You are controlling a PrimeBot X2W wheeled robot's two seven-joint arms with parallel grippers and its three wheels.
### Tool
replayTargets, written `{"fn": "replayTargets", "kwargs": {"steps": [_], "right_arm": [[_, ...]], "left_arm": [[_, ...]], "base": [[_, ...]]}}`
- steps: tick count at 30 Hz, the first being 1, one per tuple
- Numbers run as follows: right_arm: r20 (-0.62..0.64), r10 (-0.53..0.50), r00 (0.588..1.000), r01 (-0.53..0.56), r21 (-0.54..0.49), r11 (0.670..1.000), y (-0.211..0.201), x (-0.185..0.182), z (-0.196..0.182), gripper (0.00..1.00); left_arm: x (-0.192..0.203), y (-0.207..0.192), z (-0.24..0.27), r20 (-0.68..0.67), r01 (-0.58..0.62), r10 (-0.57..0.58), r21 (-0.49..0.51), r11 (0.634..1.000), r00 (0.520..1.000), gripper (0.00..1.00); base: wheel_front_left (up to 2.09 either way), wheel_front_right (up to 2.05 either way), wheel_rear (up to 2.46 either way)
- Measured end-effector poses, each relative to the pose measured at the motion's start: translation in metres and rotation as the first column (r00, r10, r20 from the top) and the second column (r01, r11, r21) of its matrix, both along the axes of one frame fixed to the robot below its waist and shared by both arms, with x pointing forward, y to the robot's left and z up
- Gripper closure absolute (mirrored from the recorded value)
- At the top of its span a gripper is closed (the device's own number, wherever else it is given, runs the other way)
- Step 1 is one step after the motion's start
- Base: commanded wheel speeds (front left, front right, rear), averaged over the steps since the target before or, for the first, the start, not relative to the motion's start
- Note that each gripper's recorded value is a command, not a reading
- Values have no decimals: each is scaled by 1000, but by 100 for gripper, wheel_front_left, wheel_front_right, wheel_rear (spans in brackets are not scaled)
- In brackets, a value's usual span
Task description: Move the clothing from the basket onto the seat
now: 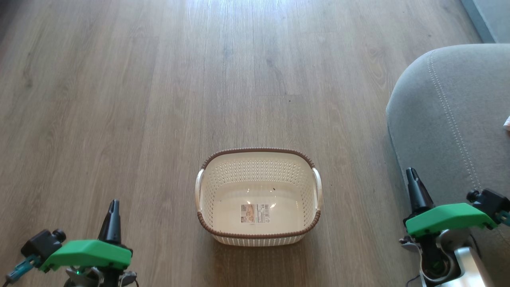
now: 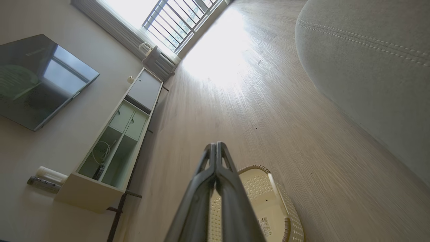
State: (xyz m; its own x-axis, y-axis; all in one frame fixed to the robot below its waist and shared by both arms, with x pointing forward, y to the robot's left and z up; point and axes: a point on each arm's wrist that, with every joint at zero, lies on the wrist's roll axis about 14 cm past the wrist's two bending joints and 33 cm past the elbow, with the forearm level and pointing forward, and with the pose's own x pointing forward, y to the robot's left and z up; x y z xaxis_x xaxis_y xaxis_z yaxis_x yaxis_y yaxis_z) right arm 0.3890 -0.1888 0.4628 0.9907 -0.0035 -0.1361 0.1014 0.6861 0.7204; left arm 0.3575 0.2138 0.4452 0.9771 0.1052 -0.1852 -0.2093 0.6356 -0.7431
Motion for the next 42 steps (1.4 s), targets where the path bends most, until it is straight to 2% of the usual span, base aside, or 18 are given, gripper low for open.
{"fn": "replayTargets", "kwargs": {"steps": [21, 32, 42], "right_arm": [[5, -44, 999, 42, 233, 972, -7, -2, 6, 100], [7, -67, 998, 60, 359, 932, -10, -4, 9, 100], [17, -81, 997, 63, 468, 881, -12, -4, 14, 100]], "left_arm": [[4, -7, 5, 22, -7, 12, -223, 975, 1000, 100], [7, -11, 9, 39, -2, 16, -342, 940, 999, 100], [9, -14, 14, 56, 6, 22, -446, 895, 998, 100]], "base": [[0, 0, 0], [0, 0, 0], [0, 0, 0]]}}
